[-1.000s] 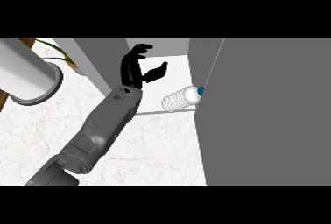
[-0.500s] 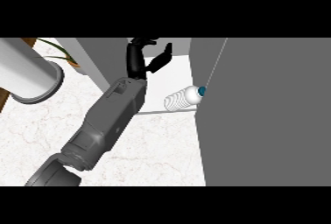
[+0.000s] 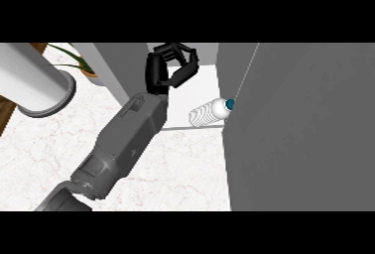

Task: Pick up the bottled water, place it into the cabinet and close the cabinet

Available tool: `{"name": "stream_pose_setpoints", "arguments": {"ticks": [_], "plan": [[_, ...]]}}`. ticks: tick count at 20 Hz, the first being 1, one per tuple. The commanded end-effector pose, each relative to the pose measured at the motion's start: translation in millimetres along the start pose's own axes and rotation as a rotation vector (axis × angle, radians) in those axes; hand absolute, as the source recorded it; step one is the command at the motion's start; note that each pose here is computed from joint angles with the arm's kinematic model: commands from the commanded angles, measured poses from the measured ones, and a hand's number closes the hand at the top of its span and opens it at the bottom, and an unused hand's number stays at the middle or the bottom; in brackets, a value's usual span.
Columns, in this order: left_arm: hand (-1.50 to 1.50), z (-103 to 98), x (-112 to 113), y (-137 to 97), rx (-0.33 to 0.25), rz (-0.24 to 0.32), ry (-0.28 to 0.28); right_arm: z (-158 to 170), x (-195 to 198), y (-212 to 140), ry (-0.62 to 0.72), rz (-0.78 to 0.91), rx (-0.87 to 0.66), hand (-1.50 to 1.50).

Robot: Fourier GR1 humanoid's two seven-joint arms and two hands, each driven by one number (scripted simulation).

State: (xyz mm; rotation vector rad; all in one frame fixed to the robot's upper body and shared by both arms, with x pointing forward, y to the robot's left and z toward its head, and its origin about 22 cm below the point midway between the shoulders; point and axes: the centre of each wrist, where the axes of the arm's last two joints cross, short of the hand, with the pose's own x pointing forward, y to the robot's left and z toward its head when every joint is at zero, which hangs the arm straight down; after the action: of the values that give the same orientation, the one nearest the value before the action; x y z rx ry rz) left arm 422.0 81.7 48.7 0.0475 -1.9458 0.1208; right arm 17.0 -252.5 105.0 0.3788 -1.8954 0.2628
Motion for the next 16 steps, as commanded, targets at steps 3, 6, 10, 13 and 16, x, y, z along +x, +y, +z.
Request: {"name": "stream_pose_setpoints", "arguments": {"ticks": [3, 6, 10, 13, 16], "plan": [[1.50, 21, 4, -14, -0.104, 0.130, 0.047, -19, 28, 9, -0.042, 0.024, 0.018, -1.50], [1.50, 33, 10, -20, -0.205, 0.268, 0.081, -19, 32, 9, -0.041, 0.028, 0.012, -1.50], [-1.50, 86, -1, -23, -0.278, 0.372, 0.144, -17, 23, 14, -0.017, 0.026, -0.017, -1.50], [-1.50, 128, 0, -26, -0.351, 0.457, 0.190, -20, 25, 17, -0.035, 0.017, -0.039, -1.50], [-1.50, 163, -3, -17, -0.333, 0.430, 0.200, -19, 33, 15, -0.029, 0.055, -0.057, -1.50]]}}
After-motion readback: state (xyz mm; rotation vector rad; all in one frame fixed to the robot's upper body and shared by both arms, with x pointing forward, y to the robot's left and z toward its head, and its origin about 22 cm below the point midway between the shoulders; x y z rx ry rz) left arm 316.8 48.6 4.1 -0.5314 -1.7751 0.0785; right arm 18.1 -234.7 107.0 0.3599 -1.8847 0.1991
